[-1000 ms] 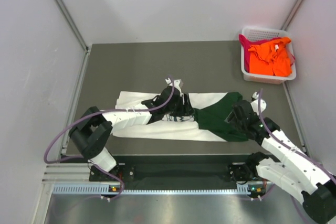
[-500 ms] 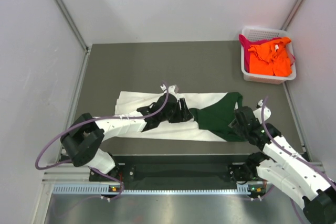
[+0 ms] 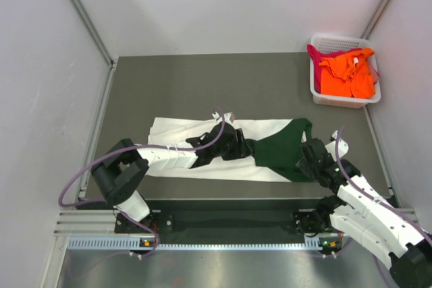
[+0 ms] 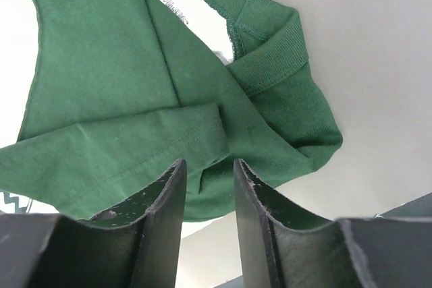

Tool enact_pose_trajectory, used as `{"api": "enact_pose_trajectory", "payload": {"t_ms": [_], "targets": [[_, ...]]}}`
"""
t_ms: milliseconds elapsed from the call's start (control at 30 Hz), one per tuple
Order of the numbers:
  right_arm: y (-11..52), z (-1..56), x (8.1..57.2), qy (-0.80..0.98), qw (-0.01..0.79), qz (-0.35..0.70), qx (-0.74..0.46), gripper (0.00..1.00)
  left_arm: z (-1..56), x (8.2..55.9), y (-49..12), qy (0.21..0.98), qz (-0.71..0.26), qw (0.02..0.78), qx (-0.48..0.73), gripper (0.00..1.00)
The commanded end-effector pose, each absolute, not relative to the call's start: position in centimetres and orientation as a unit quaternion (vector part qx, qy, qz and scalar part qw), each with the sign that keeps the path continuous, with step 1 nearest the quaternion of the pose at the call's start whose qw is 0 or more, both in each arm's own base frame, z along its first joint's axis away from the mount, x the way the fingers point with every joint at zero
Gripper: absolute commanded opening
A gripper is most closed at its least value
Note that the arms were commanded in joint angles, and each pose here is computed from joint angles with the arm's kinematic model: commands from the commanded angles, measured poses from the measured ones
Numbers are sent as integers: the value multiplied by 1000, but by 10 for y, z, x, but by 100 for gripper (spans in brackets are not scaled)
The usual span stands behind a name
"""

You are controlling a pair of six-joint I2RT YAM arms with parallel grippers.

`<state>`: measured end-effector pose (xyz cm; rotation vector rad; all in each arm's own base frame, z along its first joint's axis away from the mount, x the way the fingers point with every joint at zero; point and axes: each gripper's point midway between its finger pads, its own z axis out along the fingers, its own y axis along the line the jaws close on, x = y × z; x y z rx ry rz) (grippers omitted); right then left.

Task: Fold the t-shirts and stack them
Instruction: Fold the tshirt

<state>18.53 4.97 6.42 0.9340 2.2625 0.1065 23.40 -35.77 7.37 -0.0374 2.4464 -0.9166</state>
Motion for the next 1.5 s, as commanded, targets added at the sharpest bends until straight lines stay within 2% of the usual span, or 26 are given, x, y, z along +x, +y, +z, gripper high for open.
{"api": "enact_pose_trajectory", "payload": {"t_ms": [0, 300, 500, 533, 600, 1100, 1200, 1267, 1300, 1400, 1467], "targets": [[47, 64, 192, 860, 350, 39, 370, 35, 97, 246, -380, 887, -369, 278, -18, 56], [45, 57, 201, 856, 356, 33, 373, 35, 90, 248, -392, 890, -371, 263, -25, 54], [44, 55, 210, 853, 358, 34, 378, 15, 80, 239, -400, 895, -370, 250, -21, 50], [44, 55, 211, 852, 359, 34, 379, 7, 79, 237, -401, 896, -369, 247, -20, 50], [44, 54, 211, 854, 356, 37, 378, 0, 77, 234, -402, 897, -369, 244, -20, 50], [42, 60, 208, 848, 369, 49, 377, 0, 61, 219, -421, 902, -380, 205, -7, 36], [42, 60, 207, 848, 369, 51, 378, 0, 59, 217, -426, 901, -385, 201, -5, 31], [42, 61, 207, 847, 370, 53, 378, 0, 57, 216, -429, 900, -389, 196, -3, 21], [42, 62, 207, 848, 371, 53, 375, 0, 59, 216, -431, 899, -393, 195, 1, 10], [41, 63, 206, 849, 371, 51, 374, 0, 65, 217, -431, 899, -392, 197, 4, 0], [40, 64, 205, 849, 371, 48, 373, 0, 73, 217, -430, 896, -394, 203, 4, 0]]}}
